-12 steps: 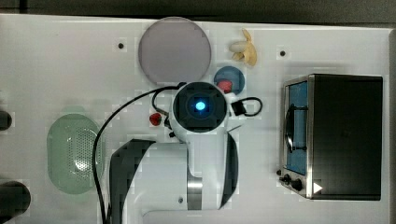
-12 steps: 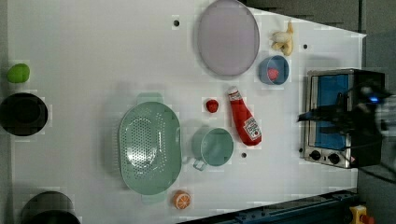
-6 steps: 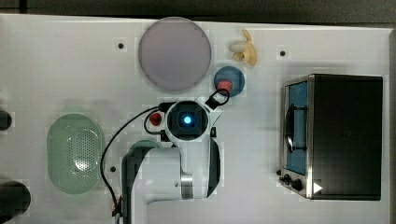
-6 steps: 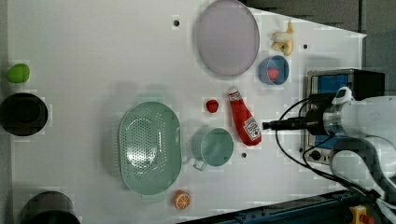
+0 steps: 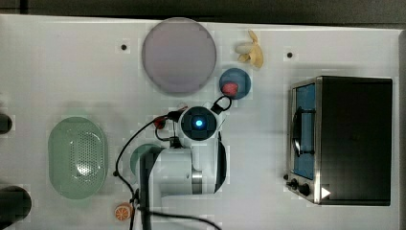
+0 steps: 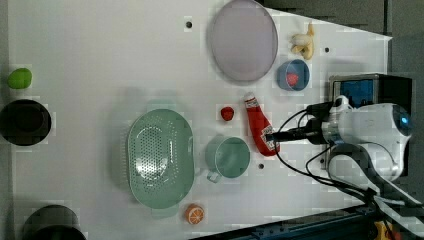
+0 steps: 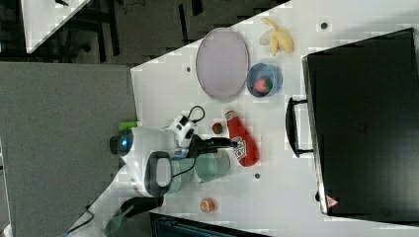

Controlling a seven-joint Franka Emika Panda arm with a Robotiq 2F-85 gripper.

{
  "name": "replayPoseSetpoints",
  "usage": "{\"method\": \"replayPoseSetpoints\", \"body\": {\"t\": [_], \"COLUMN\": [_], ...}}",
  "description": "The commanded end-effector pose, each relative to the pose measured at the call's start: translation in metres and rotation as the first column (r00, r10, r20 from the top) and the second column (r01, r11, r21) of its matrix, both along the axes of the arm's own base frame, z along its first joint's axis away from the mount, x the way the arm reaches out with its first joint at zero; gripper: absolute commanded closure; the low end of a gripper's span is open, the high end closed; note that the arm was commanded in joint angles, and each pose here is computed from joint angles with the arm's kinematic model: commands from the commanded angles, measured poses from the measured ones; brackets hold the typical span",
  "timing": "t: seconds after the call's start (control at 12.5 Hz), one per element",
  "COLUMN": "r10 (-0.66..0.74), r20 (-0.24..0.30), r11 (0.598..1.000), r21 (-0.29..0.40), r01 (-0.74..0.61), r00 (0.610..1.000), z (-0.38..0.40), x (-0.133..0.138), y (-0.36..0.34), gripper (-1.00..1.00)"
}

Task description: Pick Ketchup from the table and place it in strainer.

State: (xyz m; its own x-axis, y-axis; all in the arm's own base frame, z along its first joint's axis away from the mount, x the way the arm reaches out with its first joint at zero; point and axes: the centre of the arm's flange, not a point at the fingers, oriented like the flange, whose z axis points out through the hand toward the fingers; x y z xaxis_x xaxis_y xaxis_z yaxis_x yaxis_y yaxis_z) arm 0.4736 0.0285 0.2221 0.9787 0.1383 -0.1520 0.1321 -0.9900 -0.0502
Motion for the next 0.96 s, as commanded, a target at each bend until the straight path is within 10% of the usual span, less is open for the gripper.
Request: {"method": "replayPoseSetpoints", "body": {"t": [0.08, 0.48, 0.8, 0.96], "r10": [0.03, 0.014, 0.017, 0.015], "r20": [0.038, 0.05, 0.054, 0.09], "r11": [0.999, 0.999, 0.999, 0.999], "r21": [0.02, 0.029, 0.032, 0.027], "r01": [-0.031, -0.015, -0.019, -0.018], "r00": [0.999, 0.999, 0.998, 0.996], "z": [-0.017, -0.056, -0.062, -0.044], "x": [0.006, 0.005, 0.004, 0.011], "y": [-0.005, -0.009, -0.006, -0.008], "gripper": [-1.0, -1.0, -0.24, -0.24]}}
